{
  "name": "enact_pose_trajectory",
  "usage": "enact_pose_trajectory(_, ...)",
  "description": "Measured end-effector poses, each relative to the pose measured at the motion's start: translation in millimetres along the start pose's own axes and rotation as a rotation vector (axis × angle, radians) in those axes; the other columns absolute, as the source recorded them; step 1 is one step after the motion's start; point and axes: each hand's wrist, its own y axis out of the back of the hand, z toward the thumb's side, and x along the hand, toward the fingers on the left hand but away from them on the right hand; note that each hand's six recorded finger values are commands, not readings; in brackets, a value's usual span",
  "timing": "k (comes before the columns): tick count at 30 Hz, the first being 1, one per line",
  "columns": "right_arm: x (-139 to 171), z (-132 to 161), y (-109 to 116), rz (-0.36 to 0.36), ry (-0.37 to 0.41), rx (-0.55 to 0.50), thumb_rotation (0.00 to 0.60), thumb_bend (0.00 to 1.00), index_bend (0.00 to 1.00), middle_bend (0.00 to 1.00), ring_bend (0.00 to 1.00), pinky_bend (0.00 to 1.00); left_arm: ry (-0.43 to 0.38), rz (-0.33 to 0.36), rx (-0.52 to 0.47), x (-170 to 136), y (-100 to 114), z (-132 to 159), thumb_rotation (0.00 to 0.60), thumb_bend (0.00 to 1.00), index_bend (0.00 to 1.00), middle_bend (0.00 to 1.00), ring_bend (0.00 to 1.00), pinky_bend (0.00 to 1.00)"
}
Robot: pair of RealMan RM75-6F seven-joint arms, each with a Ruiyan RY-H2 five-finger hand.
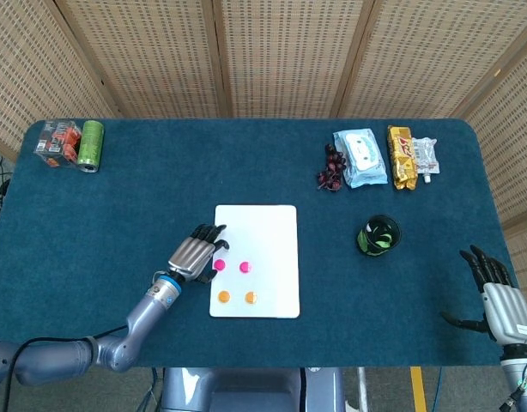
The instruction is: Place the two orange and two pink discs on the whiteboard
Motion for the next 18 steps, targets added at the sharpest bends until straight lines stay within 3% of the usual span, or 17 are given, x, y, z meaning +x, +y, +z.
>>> enact_pose_trajectory(4, -0.1, -0.1, 0.2, -0.001, 0.000, 0.000, 0.600, 0.00, 0.02, 0.00, 0.00, 0.00, -0.015, 0.034, -0.023, -7.1, 14.1, 1.2, 0.600, 0.34, 0.03, 0.00, 0.00, 0.00)
enact_pose_trajectory(9, 0.2, 0.2, 0.6, -0.005, 0.003, 0.000, 0.600, 0.00, 0.02, 0.00, 0.00, 0.00, -0.007, 0.115, -0.033, -27.8, 45.9, -14.4, 0.600, 0.26, 0.00, 0.00, 0.00, 0.00)
enact_pose_trajectory(13, 0.3, 0.7, 0.5, -0.007, 0.003, 0.007, 0.600, 0.00, 0.02, 0.00, 0.00, 0.00, 0.054, 0.216, -0.026, -61.7, 77.3, -53.7, 0.600, 0.22, 0.00, 0.00, 0.00, 0.00)
enact_pose_trajectory(18, 0.7, 1.5, 0.2, -0.010, 0.004, 0.017, 0.600, 0.00, 0.02, 0.00, 0.00, 0.00, 0.176, 0.305, -0.031, -119.0, 93.4, -112.8, 0.600, 0.21, 0.00, 0.00, 0.00, 0.00)
